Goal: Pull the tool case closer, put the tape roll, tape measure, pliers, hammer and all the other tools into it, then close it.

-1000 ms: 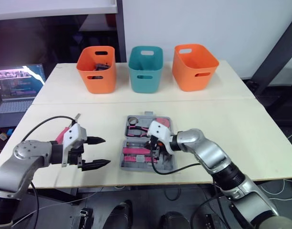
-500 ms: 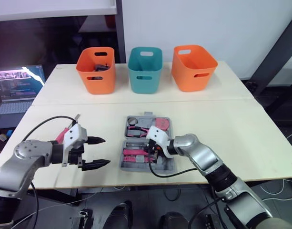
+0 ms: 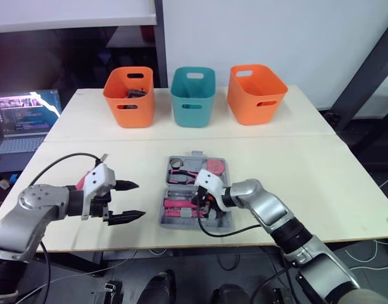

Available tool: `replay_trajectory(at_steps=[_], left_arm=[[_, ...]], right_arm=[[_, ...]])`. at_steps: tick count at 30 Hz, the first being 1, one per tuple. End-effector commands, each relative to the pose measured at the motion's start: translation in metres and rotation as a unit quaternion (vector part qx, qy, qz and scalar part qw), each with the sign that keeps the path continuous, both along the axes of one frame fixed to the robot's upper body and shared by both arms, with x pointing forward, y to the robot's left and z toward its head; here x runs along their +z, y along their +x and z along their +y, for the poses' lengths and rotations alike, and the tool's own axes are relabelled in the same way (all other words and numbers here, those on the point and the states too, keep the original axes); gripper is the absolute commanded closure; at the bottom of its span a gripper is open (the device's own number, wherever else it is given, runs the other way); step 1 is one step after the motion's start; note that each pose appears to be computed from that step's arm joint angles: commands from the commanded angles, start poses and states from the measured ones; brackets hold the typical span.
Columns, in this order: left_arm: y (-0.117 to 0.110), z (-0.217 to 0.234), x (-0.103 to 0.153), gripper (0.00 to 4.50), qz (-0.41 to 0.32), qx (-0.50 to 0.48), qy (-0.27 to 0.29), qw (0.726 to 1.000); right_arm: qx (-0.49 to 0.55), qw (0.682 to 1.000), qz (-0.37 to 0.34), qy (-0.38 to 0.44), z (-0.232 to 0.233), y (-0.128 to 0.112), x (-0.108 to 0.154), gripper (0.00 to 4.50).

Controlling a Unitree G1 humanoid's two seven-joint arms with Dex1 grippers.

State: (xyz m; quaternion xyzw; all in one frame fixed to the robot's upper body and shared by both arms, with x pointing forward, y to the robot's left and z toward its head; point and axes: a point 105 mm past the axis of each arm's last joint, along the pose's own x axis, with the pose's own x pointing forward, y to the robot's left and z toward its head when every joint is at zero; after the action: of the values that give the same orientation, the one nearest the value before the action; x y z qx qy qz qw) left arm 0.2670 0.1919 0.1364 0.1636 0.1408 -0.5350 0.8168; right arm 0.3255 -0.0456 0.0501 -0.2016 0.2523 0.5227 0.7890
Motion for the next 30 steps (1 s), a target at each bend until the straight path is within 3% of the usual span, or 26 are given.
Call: replay_trajectory(at_steps=[1, 6, 8, 13, 17, 23, 30], left_arm=[[0.002, 0.002, 0.007, 0.0, -0.015, 0.0, 0.002, 1.0], [0.005, 0.007, 0.007, 0.0, -0.013, 0.014, -0.009, 1.0], [0.007, 0.011, 0.004, 0.0, -0.011, 0.025, -0.011, 1.0], [0.019, 0.037, -0.002, 0.0, -0.052, 0.093, 0.004, 0.994], [0.02, 0.072, -0.011, 0.0, -0.068, 0.173, 0.004, 0.983], [0.014, 0.13, -0.013, 0.0, -0.09, 0.306, -0.038, 0.947], [-0.005, 0.18, -0.011, 0.0, -0.133, 0.455, -0.074, 0.878]], right_arm=[[-0.011, 0.999, -0.009, 0.033, -0.003, 0.0, 0.002, 4.46], [-0.01, 0.987, -0.073, 0.143, -0.013, 0.001, 0.069, 4.46], [-0.032, 0.978, -0.149, 0.145, -0.031, 0.006, 0.094, 4.46], [-0.057, 0.98, -0.134, 0.133, -0.078, -0.01, 0.105, 4.46], [-0.144, 0.967, -0.151, 0.145, -0.119, -0.017, 0.108, 3.32], [-0.282, 0.935, -0.169, 0.131, -0.181, -0.039, 0.09, 0.18], [-0.38, 0.901, -0.175, 0.113, -0.222, -0.064, 0.066, 0.08]])
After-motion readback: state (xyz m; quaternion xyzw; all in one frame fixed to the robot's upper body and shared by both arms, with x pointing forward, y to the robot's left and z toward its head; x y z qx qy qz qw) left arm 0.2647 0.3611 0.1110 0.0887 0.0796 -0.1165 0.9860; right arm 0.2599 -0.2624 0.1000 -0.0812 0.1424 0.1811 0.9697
